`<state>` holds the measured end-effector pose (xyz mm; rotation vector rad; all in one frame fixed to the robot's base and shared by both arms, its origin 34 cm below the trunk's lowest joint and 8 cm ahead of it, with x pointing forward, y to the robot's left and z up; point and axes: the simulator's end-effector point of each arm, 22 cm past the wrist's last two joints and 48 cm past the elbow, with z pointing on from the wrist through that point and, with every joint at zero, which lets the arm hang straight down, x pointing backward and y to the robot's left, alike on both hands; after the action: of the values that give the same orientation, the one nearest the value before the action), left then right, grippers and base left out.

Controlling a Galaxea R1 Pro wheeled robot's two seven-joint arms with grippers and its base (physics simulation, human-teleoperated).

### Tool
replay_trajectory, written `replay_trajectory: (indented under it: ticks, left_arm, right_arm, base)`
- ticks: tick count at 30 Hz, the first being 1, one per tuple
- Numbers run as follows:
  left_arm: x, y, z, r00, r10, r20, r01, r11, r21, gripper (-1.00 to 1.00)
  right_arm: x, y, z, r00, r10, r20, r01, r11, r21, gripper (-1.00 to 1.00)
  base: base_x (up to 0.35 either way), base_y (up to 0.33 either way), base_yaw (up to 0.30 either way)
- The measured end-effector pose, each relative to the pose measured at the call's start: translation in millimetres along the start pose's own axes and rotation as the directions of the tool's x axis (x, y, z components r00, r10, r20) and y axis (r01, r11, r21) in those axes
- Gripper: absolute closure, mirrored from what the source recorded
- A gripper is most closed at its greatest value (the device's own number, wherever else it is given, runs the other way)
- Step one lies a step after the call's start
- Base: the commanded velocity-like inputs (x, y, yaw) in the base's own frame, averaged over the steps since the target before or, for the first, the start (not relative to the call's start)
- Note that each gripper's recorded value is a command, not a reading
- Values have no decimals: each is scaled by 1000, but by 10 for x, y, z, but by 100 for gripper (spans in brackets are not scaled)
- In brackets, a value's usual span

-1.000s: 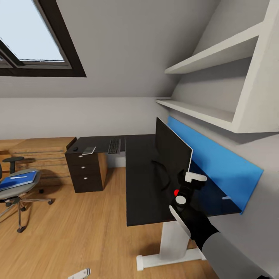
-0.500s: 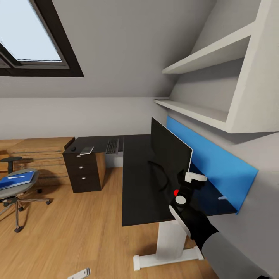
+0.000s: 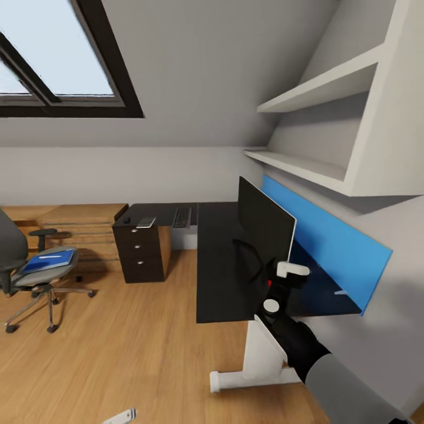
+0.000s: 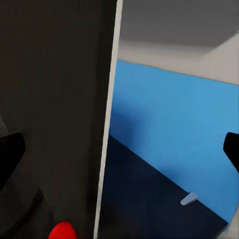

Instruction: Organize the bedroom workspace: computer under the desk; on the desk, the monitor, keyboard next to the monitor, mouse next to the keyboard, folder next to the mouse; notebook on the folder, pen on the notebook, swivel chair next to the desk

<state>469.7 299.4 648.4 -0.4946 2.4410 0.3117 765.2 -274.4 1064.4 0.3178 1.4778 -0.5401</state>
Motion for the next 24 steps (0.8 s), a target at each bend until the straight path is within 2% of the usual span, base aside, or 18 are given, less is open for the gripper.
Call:
replay_trajectory:
  ticks: [8, 14, 24]
  left_arm:
    - [26, -2, 2, 1000, 2, -6, -2, 1000, 1, -100]
    - [49, -3, 7, 1000, 5, -11, -5, 1000, 1, -100]
    - [90, 6, 18, 1000, 6, -21, -6, 1000, -2, -100]
  right_arm:
    - [-8, 85, -46, 1000, 0, 18, 1, 1000, -23, -100]
    - [0, 79, -37, 1000, 13, 28, -13, 1000, -23, -100]
    - [81, 90, -27, 999, 17, 27, -17, 999, -28, -100]
  base:
    - [-113, -36, 239]
    - [-6, -281, 178]
    - [0, -287, 17]
